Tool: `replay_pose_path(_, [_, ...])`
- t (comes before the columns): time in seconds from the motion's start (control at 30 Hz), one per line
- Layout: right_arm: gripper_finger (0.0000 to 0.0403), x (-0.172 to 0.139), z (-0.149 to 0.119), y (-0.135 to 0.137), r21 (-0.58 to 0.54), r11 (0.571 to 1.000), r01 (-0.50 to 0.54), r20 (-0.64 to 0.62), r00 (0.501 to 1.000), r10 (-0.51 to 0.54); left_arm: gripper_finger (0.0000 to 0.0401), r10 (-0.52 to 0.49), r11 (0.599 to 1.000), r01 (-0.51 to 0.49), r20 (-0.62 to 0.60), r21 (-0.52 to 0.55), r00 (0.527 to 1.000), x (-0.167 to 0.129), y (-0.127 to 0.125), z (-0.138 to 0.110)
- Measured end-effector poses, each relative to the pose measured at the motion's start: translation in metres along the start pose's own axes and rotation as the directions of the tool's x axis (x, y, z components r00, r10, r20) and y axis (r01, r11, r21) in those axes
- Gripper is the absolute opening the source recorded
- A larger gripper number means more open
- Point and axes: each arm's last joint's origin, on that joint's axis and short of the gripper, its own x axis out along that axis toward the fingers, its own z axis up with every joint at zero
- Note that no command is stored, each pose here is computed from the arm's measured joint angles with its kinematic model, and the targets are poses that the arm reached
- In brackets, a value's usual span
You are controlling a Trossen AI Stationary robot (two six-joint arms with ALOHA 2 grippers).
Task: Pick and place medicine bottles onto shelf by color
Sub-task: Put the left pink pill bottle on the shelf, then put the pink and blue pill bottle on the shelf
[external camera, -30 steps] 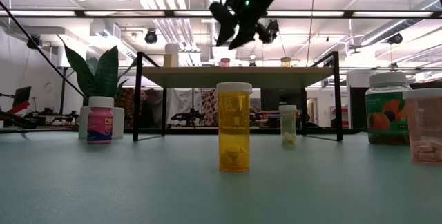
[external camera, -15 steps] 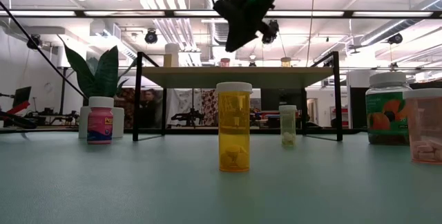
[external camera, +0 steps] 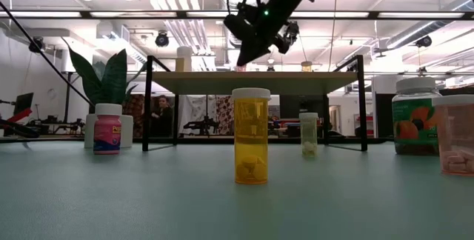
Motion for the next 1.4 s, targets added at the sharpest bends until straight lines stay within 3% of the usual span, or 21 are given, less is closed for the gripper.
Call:
replay_pose_path(0.23, [0.0012,0.013,-0.006,-0.002,-0.019,0.996,0.087,-0.015,0.996,-0.088,0.0008,0.000,1.000,0.000,-0.001,0.023,1.000,0.000,0.000,0.000])
replay_pose_path(0.43, [0.0012,0.012,-0.004,-0.001,-0.017,0.996,0.085,-0.009,0.996,-0.085,0.0008,0.000,1.000,0.000,-0.001,0.028,1.000,0.000,0.000,0.000])
replay_pose_path(0.57, [0.0012,0.004,-0.005,0.011,-0.031,0.999,-0.021,-0.022,1.000,0.021,0.0008,-0.002,1.000,0.002,-0.003,0.029,1.000,0.000,0.000,0.000])
replay_pose_path(0.67, [0.0012,-0.018,-0.009,0.041,-0.099,0.985,-0.143,-0.018,0.990,0.142,0.0008,-0.001,1.000,0.001,-0.002,0.027,1.000,0.000,0.000,0.000])
replay_pose_path(0.8, [0.0012,-0.058,-0.029,0.089,-0.271,0.925,-0.264,-0.035,0.964,0.265,0.0008,-0.005,1.000,0.005,-0.007,0.024,1.000,0.001,-0.001,-0.001])
replay_pose_path(0.93, [0.0013,-0.094,-0.062,0.134,-0.451,0.808,-0.379,-0.063,0.917,0.394,0.0008,-0.017,0.999,0.018,-0.025,0.031,1.000,0.005,-0.005,-0.004])
replay_pose_path(1.1, [0.0013,-0.118,-0.104,0.172,-0.556,0.686,-0.469,-0.060,0.846,0.529,0.0008,-0.013,1.000,0.013,-0.018,0.001,1.000,0.013,-0.009,-0.004])
replay_pose_path(1.23, [0.0013,-0.126,-0.128,0.179,-0.596,0.637,-0.488,-0.095,0.831,0.548,0.0008,-0.014,0.998,0.013,-0.019,-0.053,1.000,0.022,-0.015,-0.007])
replay_pose_path(1.4, [0.0013,-0.131,-0.136,0.175,-0.592,0.634,-0.497,-0.104,0.828,0.551,0.0008,-0.057,0.957,0.031,-0.083,-0.288,0.995,0.034,-0.028,-0.017])
